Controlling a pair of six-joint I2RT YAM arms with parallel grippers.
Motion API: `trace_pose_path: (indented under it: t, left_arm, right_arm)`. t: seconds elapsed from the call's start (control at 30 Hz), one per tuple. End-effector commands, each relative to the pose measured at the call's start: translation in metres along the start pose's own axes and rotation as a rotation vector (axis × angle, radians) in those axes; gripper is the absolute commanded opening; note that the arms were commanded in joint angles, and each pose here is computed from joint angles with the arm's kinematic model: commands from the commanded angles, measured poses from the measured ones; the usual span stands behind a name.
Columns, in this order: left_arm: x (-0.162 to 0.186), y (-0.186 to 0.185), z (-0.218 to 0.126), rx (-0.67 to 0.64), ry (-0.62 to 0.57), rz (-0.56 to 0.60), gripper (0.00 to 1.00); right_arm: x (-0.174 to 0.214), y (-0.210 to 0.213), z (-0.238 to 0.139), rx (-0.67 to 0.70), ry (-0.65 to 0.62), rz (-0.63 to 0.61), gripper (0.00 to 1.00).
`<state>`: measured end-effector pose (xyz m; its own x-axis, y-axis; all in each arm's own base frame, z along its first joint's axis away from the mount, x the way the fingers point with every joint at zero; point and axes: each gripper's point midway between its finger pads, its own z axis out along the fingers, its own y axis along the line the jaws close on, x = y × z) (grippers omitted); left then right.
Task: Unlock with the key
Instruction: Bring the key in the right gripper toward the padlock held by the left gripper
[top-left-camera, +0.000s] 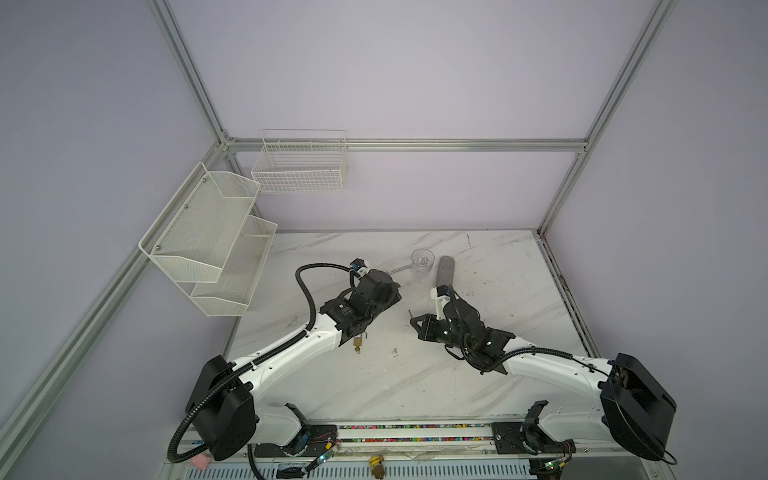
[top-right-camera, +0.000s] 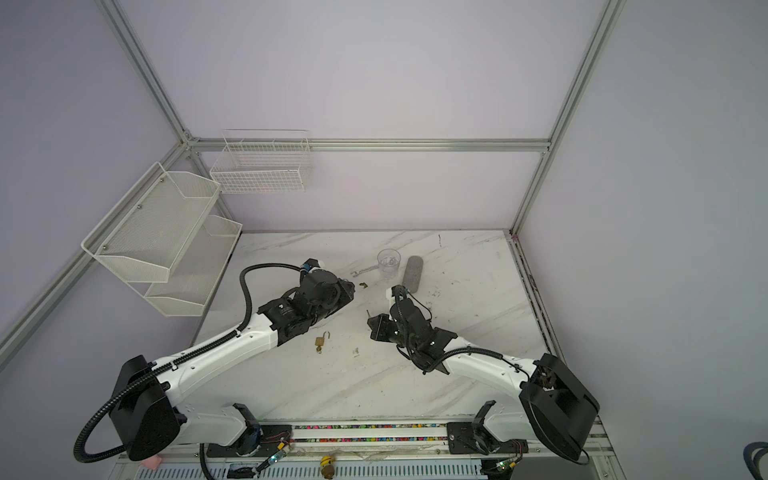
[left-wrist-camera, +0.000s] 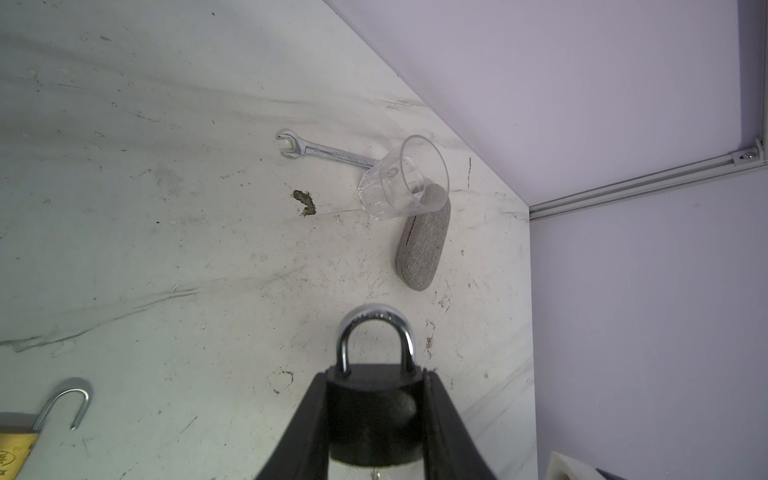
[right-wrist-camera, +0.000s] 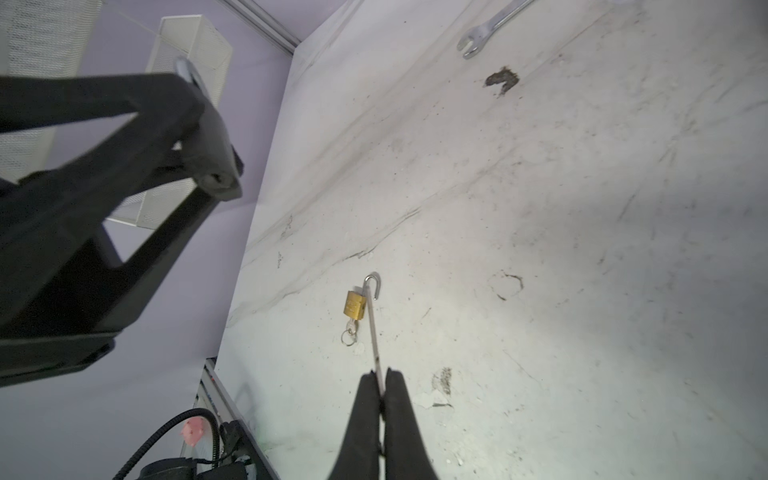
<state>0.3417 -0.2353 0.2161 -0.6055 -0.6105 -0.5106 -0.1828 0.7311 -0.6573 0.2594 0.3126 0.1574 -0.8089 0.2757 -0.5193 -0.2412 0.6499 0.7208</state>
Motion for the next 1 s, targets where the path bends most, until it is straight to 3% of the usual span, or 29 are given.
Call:
trace_pose_path:
  t: [0.0,0.37,0.97]
  left_arm:
    - [-0.009,-0.001,-0.004,0.023,-0.052,-0.044,0.0]
    - [-0.006,-0.006,-0.001,0.021,-0.034,0.01,0.0]
    - [-0.002,-0.015,0.004,0.019,-0.008,0.058,0.0]
  right_arm:
    - [-0.02,0.021,0.005,-0.079,-0.091,0.037,0.0]
    - [-0.025,0.048,0.017,-0.193,-0.086,-0.012,0.0]
    - [-0.035,0.052,0.015,-0.166,-0.115,-0.092,0.0]
